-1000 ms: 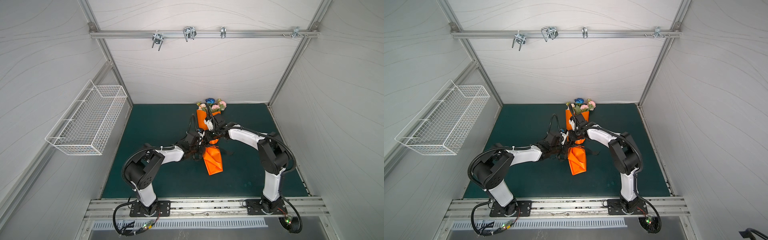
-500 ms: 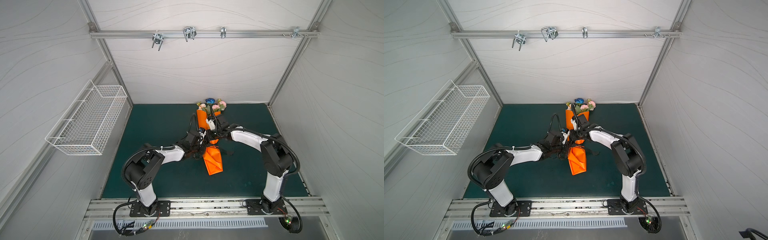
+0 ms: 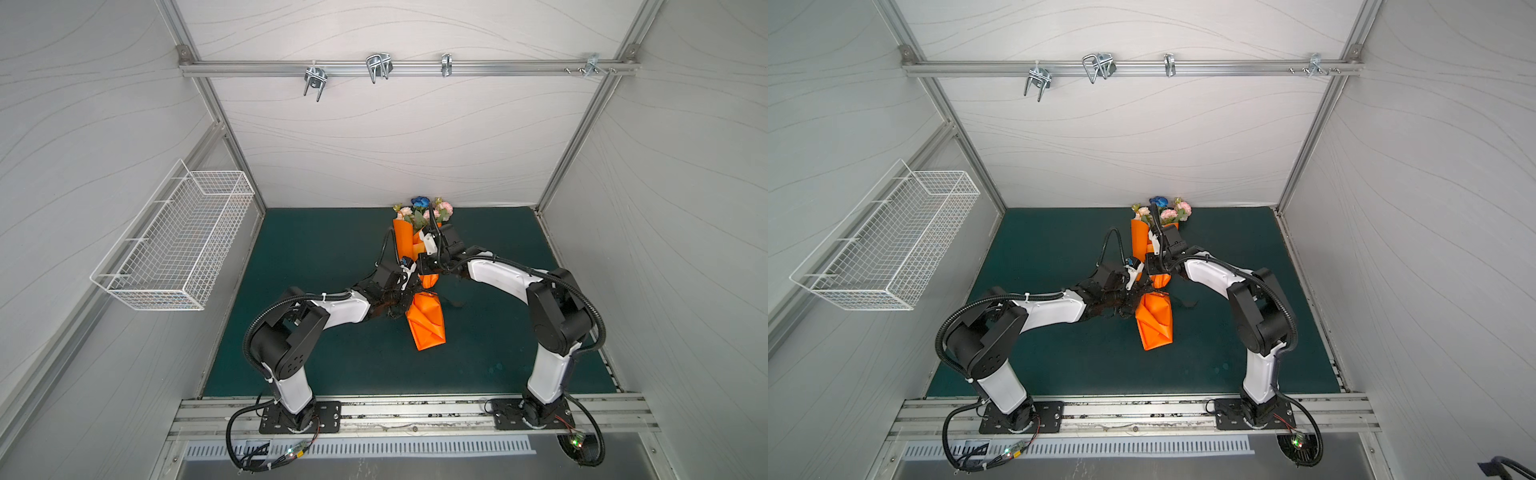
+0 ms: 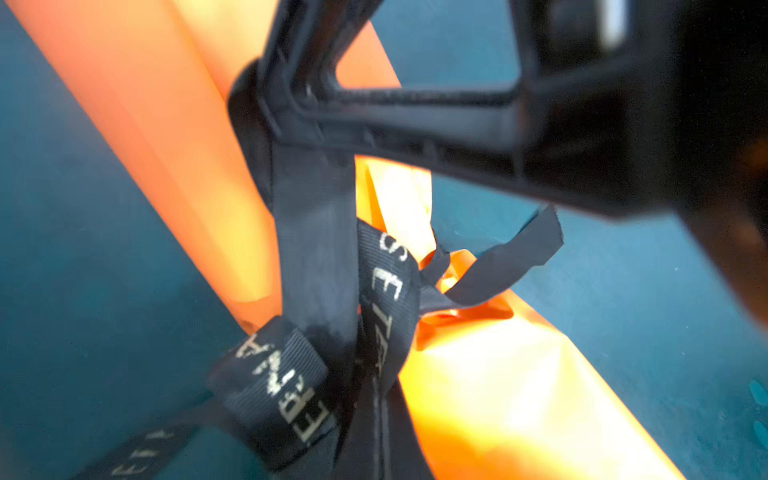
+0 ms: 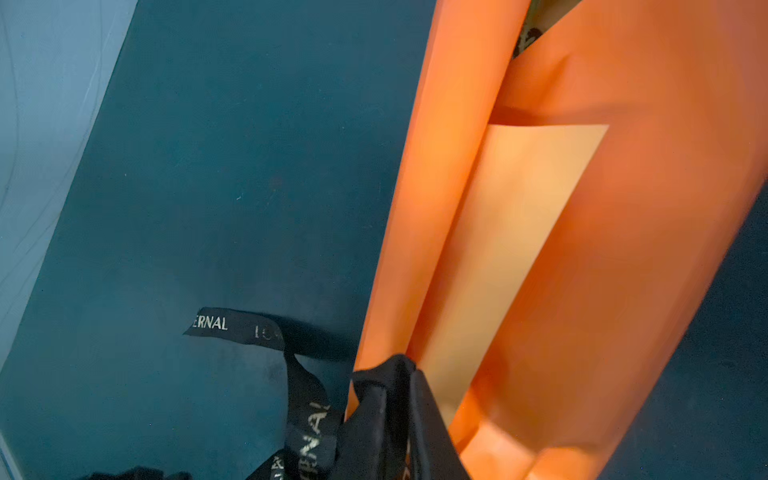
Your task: Tie the bouquet of fake flowers
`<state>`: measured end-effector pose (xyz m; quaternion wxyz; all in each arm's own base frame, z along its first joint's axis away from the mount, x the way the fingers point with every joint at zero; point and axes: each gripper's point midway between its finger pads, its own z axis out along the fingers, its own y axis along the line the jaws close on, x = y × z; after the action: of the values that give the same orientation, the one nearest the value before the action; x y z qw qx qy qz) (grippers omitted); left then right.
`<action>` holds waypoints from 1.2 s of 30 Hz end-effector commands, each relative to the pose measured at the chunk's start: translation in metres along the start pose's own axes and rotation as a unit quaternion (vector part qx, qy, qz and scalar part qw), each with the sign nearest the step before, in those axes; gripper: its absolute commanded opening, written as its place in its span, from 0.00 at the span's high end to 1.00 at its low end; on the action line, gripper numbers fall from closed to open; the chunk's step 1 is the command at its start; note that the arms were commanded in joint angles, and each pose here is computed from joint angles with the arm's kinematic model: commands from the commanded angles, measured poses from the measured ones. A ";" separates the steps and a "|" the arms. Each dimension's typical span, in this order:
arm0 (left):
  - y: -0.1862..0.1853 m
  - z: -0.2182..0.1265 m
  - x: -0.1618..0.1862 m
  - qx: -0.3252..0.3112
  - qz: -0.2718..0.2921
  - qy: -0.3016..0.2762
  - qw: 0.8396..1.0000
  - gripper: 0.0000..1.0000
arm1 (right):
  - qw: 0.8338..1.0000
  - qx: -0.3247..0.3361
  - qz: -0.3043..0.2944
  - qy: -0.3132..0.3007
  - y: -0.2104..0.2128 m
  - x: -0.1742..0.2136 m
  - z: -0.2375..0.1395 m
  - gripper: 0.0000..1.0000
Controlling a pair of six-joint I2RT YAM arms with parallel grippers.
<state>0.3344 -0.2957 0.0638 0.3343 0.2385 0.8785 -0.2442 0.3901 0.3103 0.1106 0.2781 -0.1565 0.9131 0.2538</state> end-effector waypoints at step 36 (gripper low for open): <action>0.022 -0.062 0.044 0.010 -0.010 0.037 0.999 0.71 | 1.000 0.010 -0.013 0.008 -0.001 0.007 -0.032 0.99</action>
<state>0.2937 -0.2210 0.0688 0.3035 0.2357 0.8963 -0.2213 0.3704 0.2920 0.1076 0.2620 -0.1584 0.9224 0.2355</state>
